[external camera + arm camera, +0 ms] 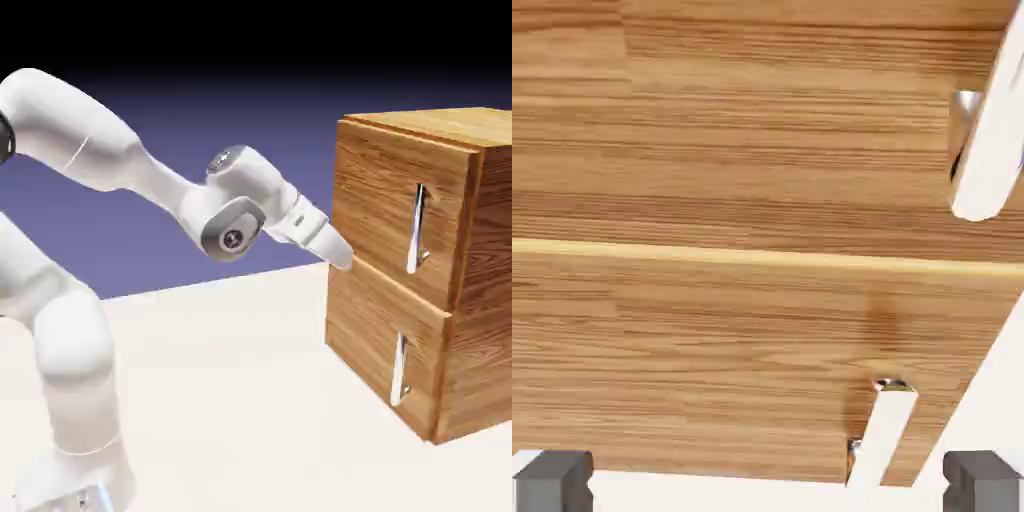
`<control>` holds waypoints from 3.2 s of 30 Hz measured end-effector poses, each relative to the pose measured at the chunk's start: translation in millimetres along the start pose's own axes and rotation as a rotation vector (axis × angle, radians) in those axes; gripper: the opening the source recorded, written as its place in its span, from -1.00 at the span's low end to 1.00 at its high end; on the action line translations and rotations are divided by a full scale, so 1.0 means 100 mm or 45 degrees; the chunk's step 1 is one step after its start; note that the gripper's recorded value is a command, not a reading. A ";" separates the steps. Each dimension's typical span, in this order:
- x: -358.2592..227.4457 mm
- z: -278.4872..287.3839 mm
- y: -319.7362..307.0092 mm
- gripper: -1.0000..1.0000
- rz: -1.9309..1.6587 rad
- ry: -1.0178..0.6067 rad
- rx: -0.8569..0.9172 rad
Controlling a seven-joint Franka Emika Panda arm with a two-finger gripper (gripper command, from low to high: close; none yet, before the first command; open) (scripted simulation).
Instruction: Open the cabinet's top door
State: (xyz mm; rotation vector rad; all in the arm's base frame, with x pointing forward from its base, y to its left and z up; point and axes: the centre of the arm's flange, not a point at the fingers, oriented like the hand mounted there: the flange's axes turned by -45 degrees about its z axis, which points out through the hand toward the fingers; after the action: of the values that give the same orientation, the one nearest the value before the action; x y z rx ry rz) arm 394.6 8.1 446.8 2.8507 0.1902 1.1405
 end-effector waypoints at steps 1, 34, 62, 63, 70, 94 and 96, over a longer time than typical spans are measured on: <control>-0.04 0.10 -0.03 0.00 -0.090 -0.040 -0.017; -1.76 1.89 -0.99 0.00 -2.527 -0.270 0.717; 0.12 0.56 0.61 0.00 -3.553 0.177 -1.296; 0.18 0.45 0.76 0.00 -3.549 0.095 -1.414; 0.59 0.67 0.93 -1.00 -3.541 0.010 -1.523; -0.36 -0.40 -0.26 -1.00 -3.240 -0.836 -1.340; -0.41 -0.47 -0.38 -1.00 -3.210 -0.895 -1.323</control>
State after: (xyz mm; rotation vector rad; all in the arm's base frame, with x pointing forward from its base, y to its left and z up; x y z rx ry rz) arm 329.6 40.6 448.4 0.3913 1.5352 -0.3911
